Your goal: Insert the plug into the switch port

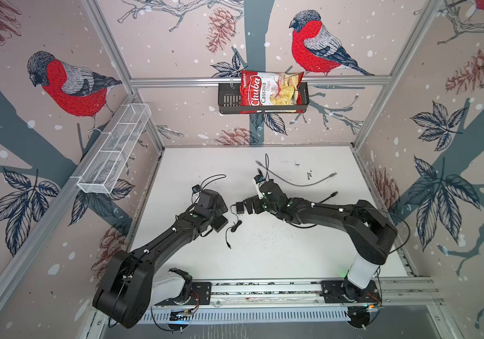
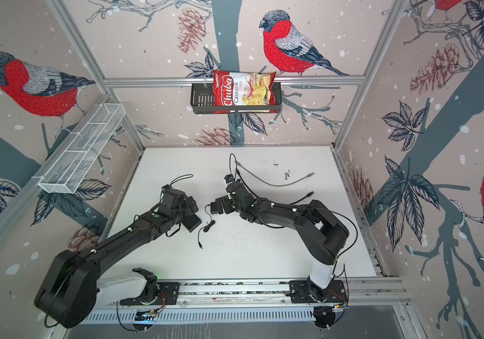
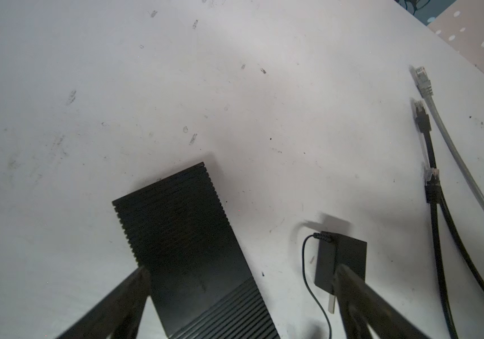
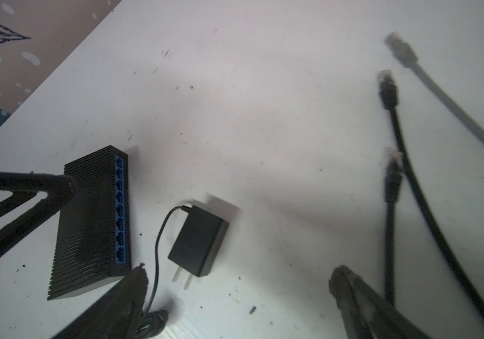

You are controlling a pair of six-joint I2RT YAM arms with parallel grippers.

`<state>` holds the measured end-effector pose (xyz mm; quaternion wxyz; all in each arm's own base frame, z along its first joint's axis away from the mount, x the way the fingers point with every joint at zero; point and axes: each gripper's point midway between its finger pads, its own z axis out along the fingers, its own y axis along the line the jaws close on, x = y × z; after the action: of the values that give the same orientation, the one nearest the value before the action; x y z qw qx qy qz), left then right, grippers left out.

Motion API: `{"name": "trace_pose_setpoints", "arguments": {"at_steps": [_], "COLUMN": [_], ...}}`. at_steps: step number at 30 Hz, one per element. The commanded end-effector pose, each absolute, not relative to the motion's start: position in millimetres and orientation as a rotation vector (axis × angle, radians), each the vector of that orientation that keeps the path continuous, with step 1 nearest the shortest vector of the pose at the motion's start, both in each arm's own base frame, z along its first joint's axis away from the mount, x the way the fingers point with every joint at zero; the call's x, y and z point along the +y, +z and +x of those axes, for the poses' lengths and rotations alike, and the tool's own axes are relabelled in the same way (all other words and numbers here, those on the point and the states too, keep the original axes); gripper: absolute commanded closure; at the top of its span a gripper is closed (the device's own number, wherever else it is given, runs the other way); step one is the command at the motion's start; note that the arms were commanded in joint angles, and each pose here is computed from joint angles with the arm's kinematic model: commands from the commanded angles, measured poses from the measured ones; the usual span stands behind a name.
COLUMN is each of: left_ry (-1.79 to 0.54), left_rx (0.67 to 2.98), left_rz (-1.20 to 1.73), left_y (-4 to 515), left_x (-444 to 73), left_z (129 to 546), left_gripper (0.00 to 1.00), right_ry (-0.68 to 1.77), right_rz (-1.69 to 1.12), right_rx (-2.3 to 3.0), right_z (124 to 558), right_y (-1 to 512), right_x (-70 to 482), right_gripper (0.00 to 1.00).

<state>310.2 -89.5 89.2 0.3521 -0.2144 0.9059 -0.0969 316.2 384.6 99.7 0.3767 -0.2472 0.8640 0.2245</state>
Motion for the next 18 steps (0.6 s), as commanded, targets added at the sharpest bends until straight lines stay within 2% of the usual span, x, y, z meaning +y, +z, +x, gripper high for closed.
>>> {"name": "trace_pose_setpoints", "arguments": {"at_steps": [1,10,18], "left_ry": [-0.209,-0.184,-0.116], "left_rx": [2.327,2.298,2.288], "left_rz": [-0.604,-0.636,-0.664], "left_y": [88,85,71], "left_x": [-80,-73,-62], "left_z": [307,305,304], "left_gripper": [0.03,0.03,0.03], "right_ry": [0.604,0.564,0.539], "right_rz": [-0.659,-0.744,-0.764], "right_rx": [2.239,2.306,2.319], "right_z": [316,316,317], "right_y": [92,61,50], "right_x": [400,426,434], "right_gripper": [0.03,0.12,0.13]}}
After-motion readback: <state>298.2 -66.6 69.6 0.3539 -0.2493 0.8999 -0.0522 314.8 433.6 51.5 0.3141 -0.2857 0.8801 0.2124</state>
